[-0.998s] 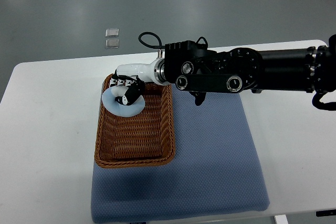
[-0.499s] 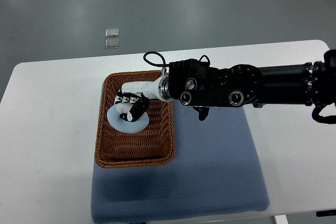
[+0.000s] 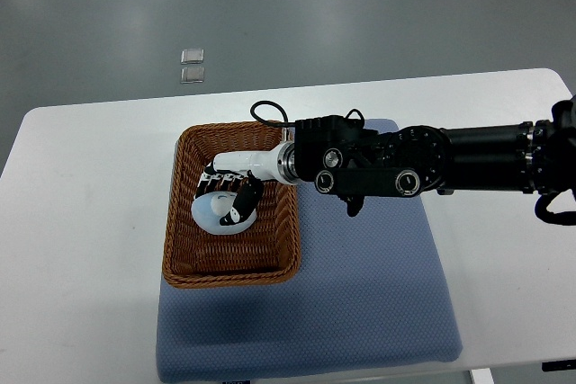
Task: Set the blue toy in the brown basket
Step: 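Lower the held toy into the wicker basket with the right hand, then open the right hand and withdraw it above the basket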
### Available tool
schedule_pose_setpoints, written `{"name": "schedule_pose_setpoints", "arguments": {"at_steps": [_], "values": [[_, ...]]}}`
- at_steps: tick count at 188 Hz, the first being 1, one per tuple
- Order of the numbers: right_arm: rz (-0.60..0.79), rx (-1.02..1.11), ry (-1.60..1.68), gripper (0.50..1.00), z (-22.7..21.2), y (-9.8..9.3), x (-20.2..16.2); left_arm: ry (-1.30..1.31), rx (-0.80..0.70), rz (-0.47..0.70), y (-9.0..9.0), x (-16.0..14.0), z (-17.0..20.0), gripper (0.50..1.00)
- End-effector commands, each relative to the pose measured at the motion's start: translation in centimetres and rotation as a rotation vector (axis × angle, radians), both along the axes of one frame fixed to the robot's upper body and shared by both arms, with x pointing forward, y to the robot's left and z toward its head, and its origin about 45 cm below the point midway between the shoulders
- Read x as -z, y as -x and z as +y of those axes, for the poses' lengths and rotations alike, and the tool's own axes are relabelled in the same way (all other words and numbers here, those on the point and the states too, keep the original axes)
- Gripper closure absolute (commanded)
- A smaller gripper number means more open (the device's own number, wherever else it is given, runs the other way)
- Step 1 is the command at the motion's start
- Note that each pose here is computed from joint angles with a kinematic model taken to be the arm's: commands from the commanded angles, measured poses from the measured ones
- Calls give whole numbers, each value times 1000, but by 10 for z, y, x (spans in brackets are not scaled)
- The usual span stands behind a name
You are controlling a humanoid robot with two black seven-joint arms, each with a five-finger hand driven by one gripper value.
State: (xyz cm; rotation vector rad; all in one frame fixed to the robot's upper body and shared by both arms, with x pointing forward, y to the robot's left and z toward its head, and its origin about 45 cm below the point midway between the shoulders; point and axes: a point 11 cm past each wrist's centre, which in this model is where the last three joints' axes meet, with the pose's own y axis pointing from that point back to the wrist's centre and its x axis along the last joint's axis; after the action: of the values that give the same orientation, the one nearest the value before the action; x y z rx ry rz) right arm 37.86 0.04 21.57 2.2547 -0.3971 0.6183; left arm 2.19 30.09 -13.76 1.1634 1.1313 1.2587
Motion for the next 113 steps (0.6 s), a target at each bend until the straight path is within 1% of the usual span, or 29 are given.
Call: {"name": "schedule_pose_setpoints", "arguments": {"at_steps": [1, 9, 10, 17, 23, 38, 67, 96, 108, 113], "values": [[-13, 10, -4, 707, -1, -5, -3, 0, 0, -1, 0, 0, 0, 500], [-18, 16, -4, 689, -2, -8, -5, 0, 0, 1, 0, 0, 0, 500], [-20, 17, -4, 679, -2, -9, -5, 0, 0, -1, 0, 0, 0, 500], [-24, 16, -3, 650, -2, -10, -7, 0, 0, 1, 0, 0, 0, 500], [-23, 17, -1, 644, -2, -11, -8, 0, 0, 1, 0, 0, 0, 500], [-23, 12, -5, 640, 0, -12, -14, -2, 0, -1, 0, 0, 1, 500], [-56, 18, -82, 640, 14, -24, -50, -6, 0, 0, 0, 0, 2, 500], [-76, 117, -263, 640, 19, -49, -96, -6, -2, -1, 0, 0, 2, 500], [-51, 185, -355, 640, 14, -59, -104, -6, 0, 0, 0, 0, 2, 500], [-20, 243, -437, 640, 9, -64, -107, -6, 0, 0, 0, 0, 2, 500]]}}
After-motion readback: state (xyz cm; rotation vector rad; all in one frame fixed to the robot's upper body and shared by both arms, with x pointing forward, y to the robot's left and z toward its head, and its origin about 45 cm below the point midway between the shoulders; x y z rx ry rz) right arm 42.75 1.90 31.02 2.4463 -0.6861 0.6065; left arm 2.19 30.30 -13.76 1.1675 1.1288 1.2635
